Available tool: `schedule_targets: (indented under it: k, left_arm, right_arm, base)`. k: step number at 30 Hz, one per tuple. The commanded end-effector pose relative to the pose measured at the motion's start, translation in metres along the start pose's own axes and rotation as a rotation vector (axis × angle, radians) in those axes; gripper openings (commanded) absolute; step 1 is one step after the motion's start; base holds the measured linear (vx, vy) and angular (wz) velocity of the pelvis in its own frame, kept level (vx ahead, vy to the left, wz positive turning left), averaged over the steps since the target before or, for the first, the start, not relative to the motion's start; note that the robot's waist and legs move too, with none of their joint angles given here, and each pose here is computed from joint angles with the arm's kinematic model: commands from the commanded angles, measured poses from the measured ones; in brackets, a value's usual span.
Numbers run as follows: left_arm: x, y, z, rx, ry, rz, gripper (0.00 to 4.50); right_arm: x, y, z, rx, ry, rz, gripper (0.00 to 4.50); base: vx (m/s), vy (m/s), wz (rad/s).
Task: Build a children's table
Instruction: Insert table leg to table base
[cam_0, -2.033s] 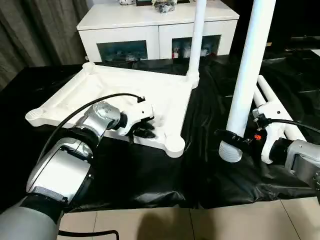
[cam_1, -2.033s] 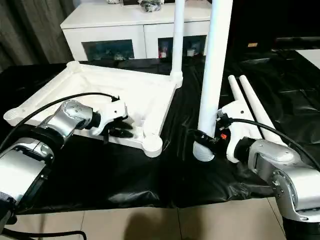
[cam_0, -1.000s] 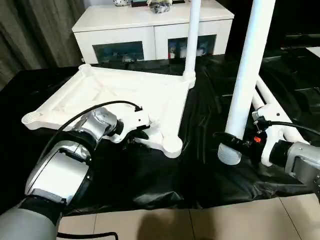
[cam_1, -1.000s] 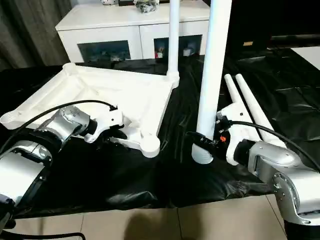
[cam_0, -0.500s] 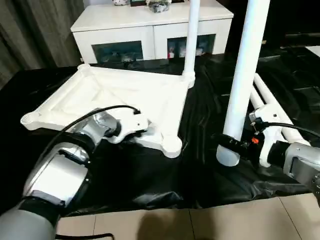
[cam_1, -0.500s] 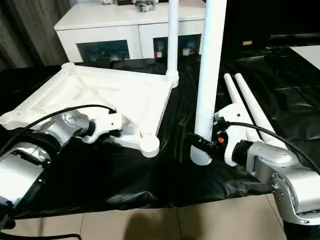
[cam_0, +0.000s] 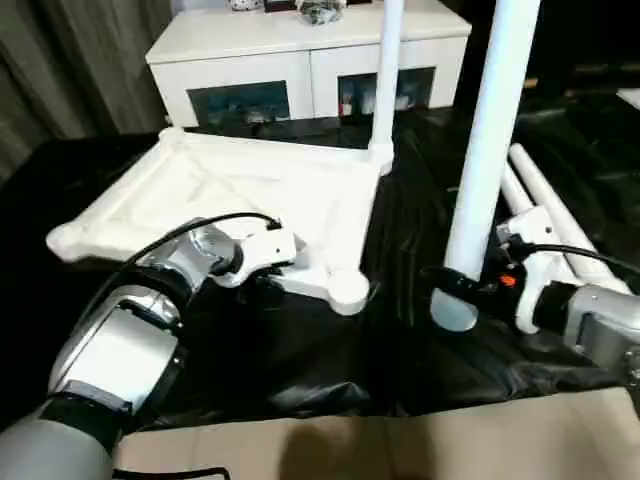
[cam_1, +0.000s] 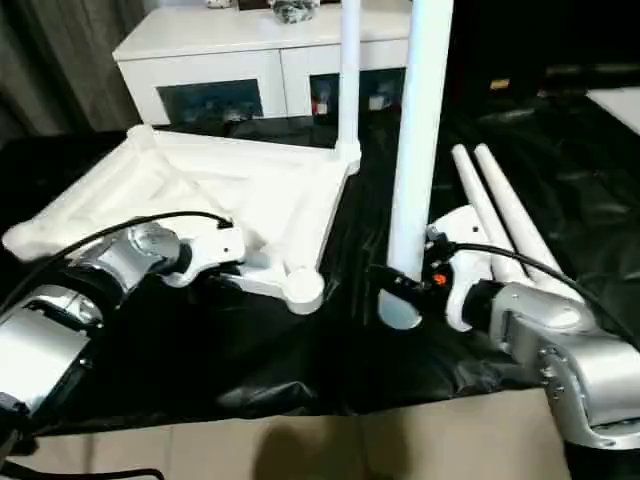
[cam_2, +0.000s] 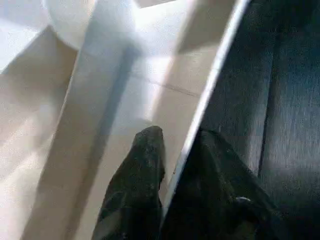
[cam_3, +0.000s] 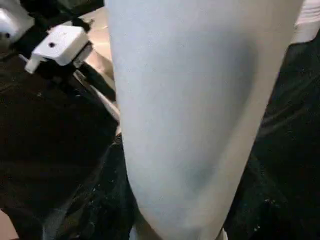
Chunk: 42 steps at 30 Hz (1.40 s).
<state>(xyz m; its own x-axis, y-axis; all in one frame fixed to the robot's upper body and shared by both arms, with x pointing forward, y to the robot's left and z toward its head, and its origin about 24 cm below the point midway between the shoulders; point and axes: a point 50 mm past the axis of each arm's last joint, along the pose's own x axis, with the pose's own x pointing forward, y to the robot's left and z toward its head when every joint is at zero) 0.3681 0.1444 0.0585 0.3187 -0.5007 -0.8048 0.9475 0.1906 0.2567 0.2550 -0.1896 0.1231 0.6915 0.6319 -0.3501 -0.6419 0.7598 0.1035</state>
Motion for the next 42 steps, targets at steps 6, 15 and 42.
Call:
schedule_targets:
  k: [6,15,42]
  left_arm:
    - [-0.004,0.004,-0.008,-0.053,0.015,0.067,0.67]
    - [-0.003,0.004,-0.008,-0.125,-0.014,0.083,0.29]
    - [-0.009,0.0,-0.017,-0.146,-0.069,0.087,0.0]
  right_arm:
    - [-0.002,0.003,0.006,-0.021,-0.024,-0.007,1.87]
    - [0.002,0.002,0.006,-0.025,-0.017,-0.007,1.87]
    - [0.044,-0.001,0.013,-0.016,-0.077,-0.023,1.87]
  base:
    - [0.0,0.0,0.0]
    - [0.0,0.0,0.0]
    - [0.0,0.0,0.0]
